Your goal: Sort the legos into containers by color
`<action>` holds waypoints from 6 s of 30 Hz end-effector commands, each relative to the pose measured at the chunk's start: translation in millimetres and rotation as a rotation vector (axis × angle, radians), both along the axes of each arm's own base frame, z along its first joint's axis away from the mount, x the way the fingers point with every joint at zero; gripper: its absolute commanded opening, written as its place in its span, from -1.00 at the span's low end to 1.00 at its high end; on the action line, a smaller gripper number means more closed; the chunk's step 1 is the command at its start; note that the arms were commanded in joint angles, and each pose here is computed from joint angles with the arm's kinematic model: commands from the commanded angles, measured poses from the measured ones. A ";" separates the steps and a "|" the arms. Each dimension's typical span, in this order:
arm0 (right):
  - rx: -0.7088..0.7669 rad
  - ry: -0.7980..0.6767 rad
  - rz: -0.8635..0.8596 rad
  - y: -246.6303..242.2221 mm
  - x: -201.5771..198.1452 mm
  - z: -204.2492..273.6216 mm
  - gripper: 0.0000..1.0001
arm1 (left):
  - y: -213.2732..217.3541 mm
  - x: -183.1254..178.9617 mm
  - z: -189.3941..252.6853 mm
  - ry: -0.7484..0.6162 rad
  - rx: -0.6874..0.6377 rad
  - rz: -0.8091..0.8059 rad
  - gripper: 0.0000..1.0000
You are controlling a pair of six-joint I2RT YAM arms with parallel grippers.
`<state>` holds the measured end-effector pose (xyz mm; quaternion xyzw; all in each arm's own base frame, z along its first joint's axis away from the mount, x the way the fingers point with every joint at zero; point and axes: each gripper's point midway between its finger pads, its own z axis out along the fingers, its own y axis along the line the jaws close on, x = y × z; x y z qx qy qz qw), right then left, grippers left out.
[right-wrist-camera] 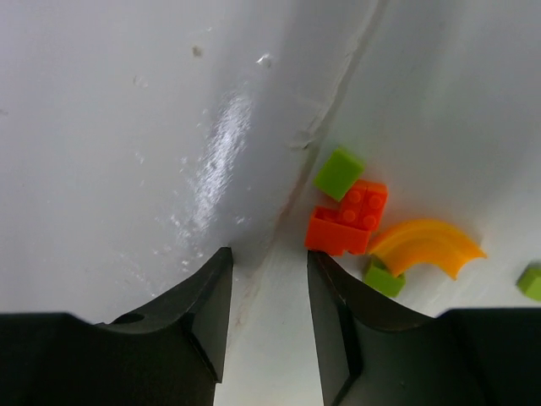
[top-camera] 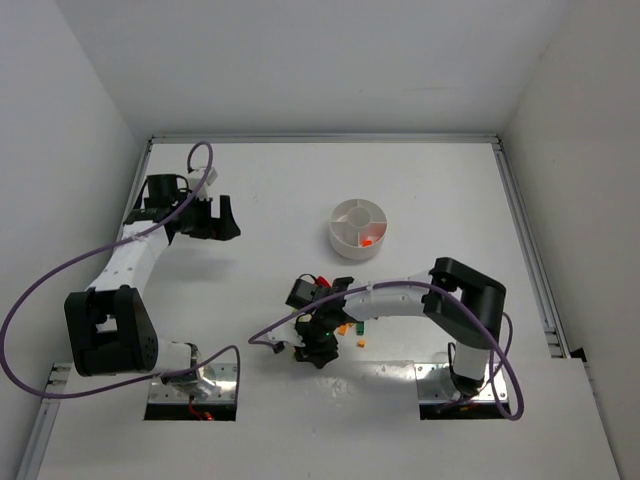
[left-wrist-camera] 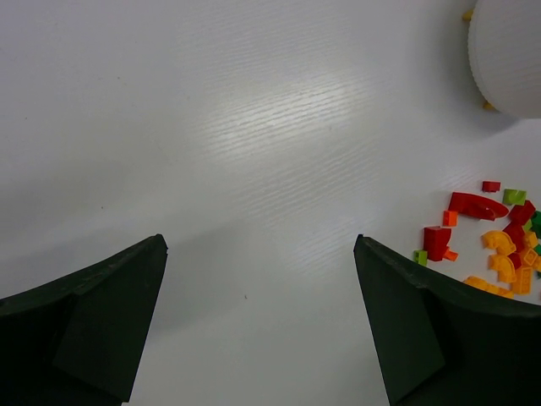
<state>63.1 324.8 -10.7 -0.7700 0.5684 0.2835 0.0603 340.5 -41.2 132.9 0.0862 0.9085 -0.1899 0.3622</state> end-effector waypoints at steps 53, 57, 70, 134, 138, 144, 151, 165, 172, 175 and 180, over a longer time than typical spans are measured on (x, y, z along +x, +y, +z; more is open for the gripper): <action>0.068 -0.040 -0.047 48.8 38.5 -7.0 -0.14 | 8.2 12.7 -0.2 -0.037 0.005 0.002 0.98; 0.046 -0.056 -0.046 42.7 39.9 -11.2 -0.51 | 7.0 14.3 -1.5 -0.037 -0.002 -0.004 0.98; -0.014 -0.213 -0.141 -22.0 76.0 17.8 -1.00 | 5.8 16.0 -2.9 -0.038 -0.009 -0.010 0.98; 0.099 0.001 -0.303 57.6 56.8 69.5 -0.62 | 8.2 15.9 13.6 -0.056 0.000 0.094 0.98; 0.084 0.021 -0.459 61.9 48.2 68.5 -0.55 | 23.5 12.8 13.5 -0.041 0.005 0.179 0.98; 0.018 -0.008 -0.773 62.3 69.2 63.5 -0.66 | 37.4 8.7 17.8 -0.048 0.053 0.237 0.98; 0.023 0.069 -0.971 58.4 67.2 73.2 -0.11 | 39.0 -6.6 11.2 -0.019 0.079 0.235 0.98; -0.102 -0.013 -1.266 56.4 89.7 59.5 -0.13 | 47.8 8.8 17.9 -0.032 0.113 0.252 0.98; -0.171 0.014 -1.281 68.8 64.6 44.6 -0.15 | 51.0 4.5 32.4 -0.078 0.152 0.234 0.98; -0.206 0.022 -1.278 65.4 54.7 31.5 -0.15 | 49.9 -2.5 19.8 -0.056 0.152 0.232 0.98; -0.245 0.036 -1.257 64.1 38.2 18.9 -0.02 | 50.5 -8.8 14.2 -0.062 0.145 0.235 0.98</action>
